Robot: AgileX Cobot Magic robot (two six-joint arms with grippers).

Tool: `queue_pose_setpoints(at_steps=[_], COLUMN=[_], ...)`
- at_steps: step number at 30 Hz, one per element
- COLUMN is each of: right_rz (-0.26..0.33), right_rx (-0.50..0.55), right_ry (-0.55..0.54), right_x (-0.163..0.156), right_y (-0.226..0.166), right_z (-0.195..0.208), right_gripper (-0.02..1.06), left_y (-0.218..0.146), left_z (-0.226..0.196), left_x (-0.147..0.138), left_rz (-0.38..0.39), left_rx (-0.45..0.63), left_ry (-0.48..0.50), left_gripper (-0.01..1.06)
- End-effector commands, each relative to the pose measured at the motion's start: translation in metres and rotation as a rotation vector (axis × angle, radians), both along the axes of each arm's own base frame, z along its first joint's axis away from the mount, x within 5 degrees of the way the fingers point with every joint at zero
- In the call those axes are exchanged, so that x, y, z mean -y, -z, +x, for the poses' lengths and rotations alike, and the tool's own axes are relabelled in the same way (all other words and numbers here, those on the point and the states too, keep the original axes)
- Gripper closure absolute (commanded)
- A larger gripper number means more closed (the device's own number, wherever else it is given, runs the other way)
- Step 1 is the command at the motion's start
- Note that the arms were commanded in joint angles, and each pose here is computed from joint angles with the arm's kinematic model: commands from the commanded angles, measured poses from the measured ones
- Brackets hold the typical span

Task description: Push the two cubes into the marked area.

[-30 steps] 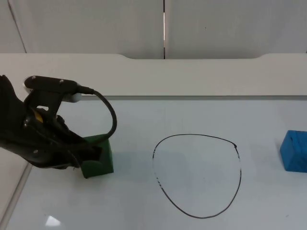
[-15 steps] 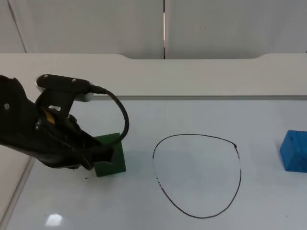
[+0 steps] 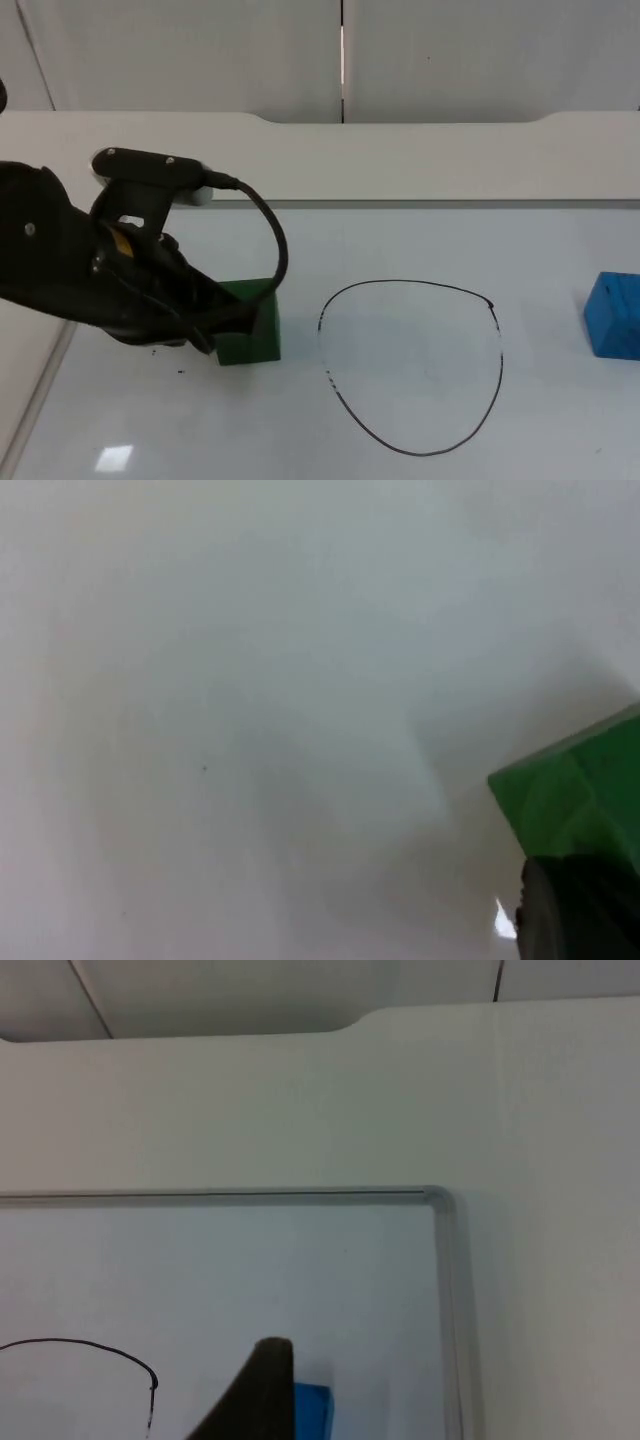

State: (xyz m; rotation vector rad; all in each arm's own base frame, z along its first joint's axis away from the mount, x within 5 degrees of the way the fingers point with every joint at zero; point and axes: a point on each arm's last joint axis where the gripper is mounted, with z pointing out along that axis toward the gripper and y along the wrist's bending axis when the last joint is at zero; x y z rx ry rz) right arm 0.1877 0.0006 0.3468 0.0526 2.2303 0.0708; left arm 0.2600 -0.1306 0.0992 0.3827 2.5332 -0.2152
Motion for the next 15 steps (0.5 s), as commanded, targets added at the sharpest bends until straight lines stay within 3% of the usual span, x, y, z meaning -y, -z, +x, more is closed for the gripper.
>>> queue_pose_setpoints(at_steps=[1,15], right_rz=[-0.006,-0.006], right_rx=[0.004,0.006], right_ry=[0.001,0.001], right_x=[0.0009,0.0009], right_y=[0.0011,0.001], right_z=[0.0006,0.0007], right_gripper=[0.0,0.0], left_y=[-0.0015,-0.0034], left_z=[0.0011,0.0036], left_x=[0.0032,0.0037], left_rz=[-0.02,-0.034], left_rx=[0.014,0.045], left_ry=[-0.016,-0.025], left_gripper=[1.05,1.05])
